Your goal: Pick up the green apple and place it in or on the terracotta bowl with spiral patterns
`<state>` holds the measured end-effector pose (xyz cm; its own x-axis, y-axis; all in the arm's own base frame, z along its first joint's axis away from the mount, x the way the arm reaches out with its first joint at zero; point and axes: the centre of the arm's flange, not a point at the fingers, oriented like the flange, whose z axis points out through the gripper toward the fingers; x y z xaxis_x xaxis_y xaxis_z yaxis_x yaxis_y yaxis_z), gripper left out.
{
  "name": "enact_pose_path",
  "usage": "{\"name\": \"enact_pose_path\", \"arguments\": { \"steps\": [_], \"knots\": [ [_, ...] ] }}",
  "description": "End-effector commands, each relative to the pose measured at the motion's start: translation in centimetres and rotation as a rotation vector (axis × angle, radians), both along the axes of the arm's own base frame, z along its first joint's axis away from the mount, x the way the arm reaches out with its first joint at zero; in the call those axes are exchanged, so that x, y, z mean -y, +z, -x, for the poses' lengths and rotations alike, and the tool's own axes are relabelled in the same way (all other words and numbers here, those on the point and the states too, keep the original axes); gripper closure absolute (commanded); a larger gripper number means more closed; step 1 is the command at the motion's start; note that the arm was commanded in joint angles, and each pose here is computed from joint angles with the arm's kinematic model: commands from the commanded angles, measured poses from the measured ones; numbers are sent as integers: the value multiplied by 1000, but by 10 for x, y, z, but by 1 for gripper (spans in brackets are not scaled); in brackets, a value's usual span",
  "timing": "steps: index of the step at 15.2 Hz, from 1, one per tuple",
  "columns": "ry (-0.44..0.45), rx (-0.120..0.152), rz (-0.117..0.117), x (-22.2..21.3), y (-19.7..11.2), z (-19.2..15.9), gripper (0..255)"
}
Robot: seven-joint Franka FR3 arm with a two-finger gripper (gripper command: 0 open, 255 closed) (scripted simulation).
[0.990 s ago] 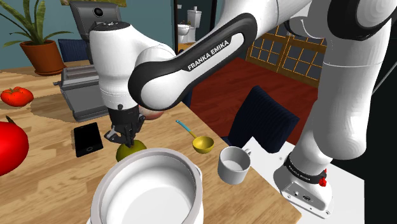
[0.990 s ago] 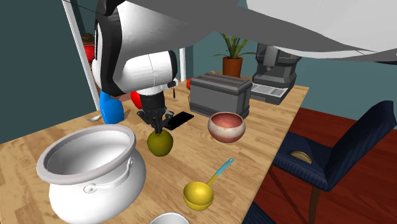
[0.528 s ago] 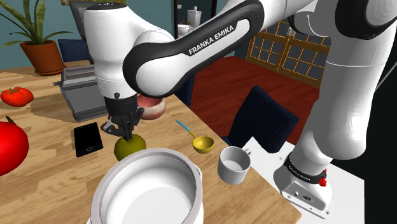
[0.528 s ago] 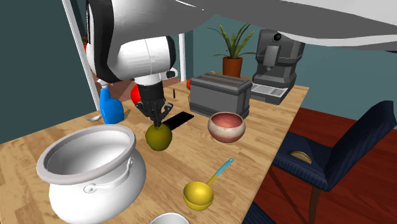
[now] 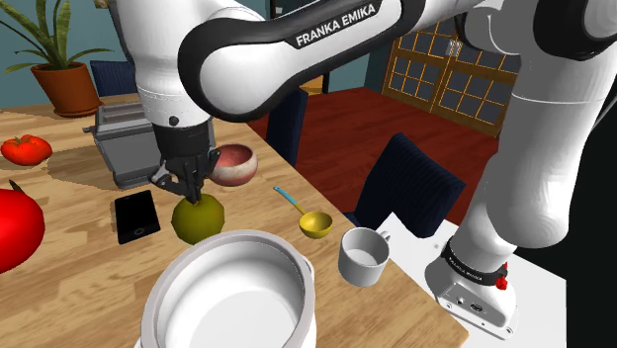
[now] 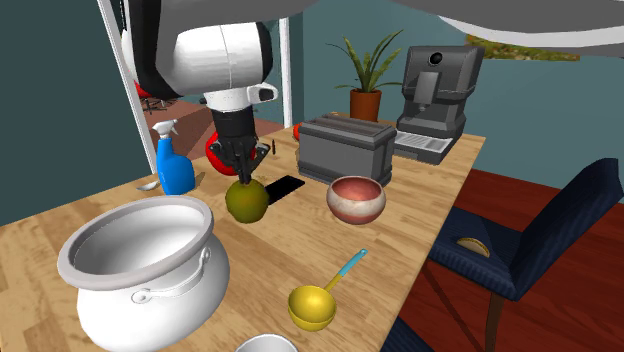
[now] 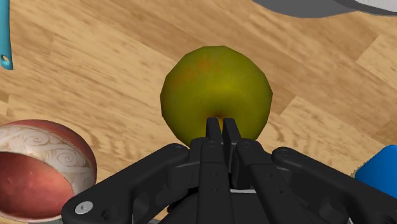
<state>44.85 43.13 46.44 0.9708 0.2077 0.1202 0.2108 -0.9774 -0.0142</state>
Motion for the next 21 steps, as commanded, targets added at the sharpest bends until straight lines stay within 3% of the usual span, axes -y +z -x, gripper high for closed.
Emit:
{"name": "enact_pose_path", "arguments": {
  "steps": [1, 18, 21],
  "knots": [
    [0, 0, 0, 1, 12, -1, 255],
    [0, 0, 0, 1, 99, -1, 255],
    [0, 0, 0, 28, 108, -28, 255]
  ]
}}
